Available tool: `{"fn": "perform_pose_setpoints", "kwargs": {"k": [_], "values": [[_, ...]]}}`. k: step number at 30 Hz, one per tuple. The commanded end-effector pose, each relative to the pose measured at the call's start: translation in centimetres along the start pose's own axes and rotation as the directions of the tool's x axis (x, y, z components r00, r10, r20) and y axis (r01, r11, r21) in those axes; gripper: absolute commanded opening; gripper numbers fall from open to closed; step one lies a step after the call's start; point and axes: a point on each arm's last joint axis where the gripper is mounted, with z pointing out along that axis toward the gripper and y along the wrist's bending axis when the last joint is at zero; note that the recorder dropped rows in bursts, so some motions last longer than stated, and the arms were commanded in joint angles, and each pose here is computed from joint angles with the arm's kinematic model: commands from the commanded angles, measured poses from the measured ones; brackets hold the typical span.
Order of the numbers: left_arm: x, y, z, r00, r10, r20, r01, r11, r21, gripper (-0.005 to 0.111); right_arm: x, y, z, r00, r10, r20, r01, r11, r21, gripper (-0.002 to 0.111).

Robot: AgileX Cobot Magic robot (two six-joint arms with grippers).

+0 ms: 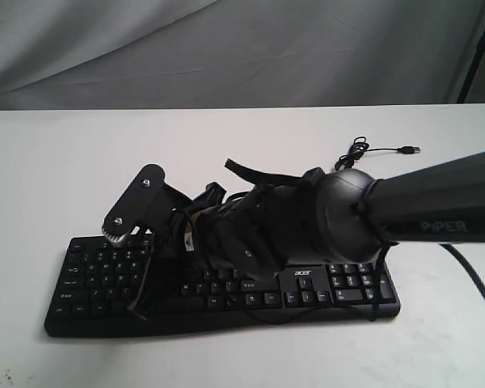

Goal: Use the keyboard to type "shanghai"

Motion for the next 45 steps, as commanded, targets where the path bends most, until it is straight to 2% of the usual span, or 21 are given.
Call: {"fn": "perform_pose_setpoints", "kwargs": {"k": [1,8,15,30,39,45], "values": [[0.1,0.0,0.0,1.0,-0.001,0.002,0.001,1.0,0.003,0.0,1.0,0.1,0.0,0.999,0.036,-0.011,-0.036,0.999,0.0,0.0],[0.1,0.0,0.0,1.0,-0.001,0.002,0.001,1.0,0.003,0.0,1.9,0.5,1.0,0.999,0.04,-0.035,-0.04,0.999,-0.008,0.0],[0.1,0.0,0.0,1.0,-0.001,0.002,0.001,1.0,0.003,0.0,1.8,0.5,1.6,0.999,0.039,0.013,-0.039,0.999,0.007,0.0],[0.1,0.0,0.0,1.0,-0.001,0.002,0.001,1.0,0.003,0.0,3.2,0.8,2.9,0.999,0.042,-0.035,-0.042,0.999,-0.004,0.0],[0.1,0.0,0.0,1.0,-0.001,0.002,0.001,1.0,0.003,0.0,3.1,0.8,2.8,0.999,0.036,-0.034,-0.036,0.999,-0.005,0.0],[0.1,0.0,0.0,1.0,-0.001,0.002,0.001,1.0,0.003,0.0,1.6,0.4,1.1,0.999,0.034,0.0,-0.034,0.999,0.002,0.0]]}}
